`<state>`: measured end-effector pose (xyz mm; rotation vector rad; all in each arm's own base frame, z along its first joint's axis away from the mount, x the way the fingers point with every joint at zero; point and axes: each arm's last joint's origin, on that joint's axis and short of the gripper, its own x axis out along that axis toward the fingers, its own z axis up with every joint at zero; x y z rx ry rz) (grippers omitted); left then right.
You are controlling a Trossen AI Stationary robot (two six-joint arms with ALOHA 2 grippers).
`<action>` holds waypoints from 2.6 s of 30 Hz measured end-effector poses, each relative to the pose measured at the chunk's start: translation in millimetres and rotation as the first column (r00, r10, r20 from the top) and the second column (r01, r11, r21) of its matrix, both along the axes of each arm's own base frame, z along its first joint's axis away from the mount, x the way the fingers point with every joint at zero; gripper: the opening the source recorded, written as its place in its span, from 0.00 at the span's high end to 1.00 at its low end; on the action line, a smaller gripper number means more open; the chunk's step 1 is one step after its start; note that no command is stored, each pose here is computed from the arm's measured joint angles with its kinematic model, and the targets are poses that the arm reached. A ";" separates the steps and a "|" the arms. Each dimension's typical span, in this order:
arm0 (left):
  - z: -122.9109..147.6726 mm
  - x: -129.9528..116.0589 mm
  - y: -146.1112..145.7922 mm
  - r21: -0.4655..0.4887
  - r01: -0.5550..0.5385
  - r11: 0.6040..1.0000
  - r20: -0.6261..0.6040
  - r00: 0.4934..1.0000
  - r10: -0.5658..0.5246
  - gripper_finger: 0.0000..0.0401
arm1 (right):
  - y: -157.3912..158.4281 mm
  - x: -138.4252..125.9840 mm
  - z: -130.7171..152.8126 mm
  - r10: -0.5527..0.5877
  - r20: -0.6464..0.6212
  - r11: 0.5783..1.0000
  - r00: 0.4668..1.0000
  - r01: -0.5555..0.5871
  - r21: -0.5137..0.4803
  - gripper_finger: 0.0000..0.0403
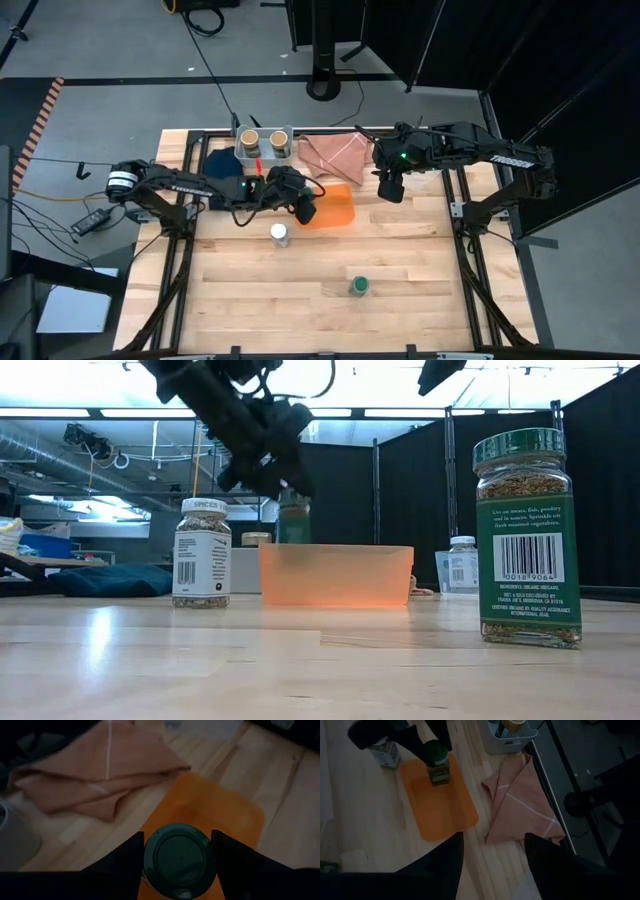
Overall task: Sort spices by type
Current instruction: Put the green seasoning bottle into the orange bin, then put the white seasoning bottle into the transparent bin
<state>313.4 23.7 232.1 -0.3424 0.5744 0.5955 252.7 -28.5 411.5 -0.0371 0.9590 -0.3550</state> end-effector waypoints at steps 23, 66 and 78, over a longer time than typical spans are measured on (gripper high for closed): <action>-31.6 14.5 24.6 -0.107 0.029 0.994 -0.005 1.000 -0.029 0.50 | -0.1 1.8 1.3 0.003 0.022 1.000 1.000 -0.003 -0.004 0.46; 51.1 3.2 21.3 -0.027 0.152 0.988 0.009 0.988 -0.152 0.28 | 7.4 3.2 1.0 0.102 0.031 0.992 0.994 -0.104 0.070 0.29; 151.4 0.0 12.0 0.113 0.258 0.960 0.090 0.959 -0.268 0.28 | 52.5 7.6 4.6 0.207 0.112 0.968 0.972 -0.220 0.119 0.28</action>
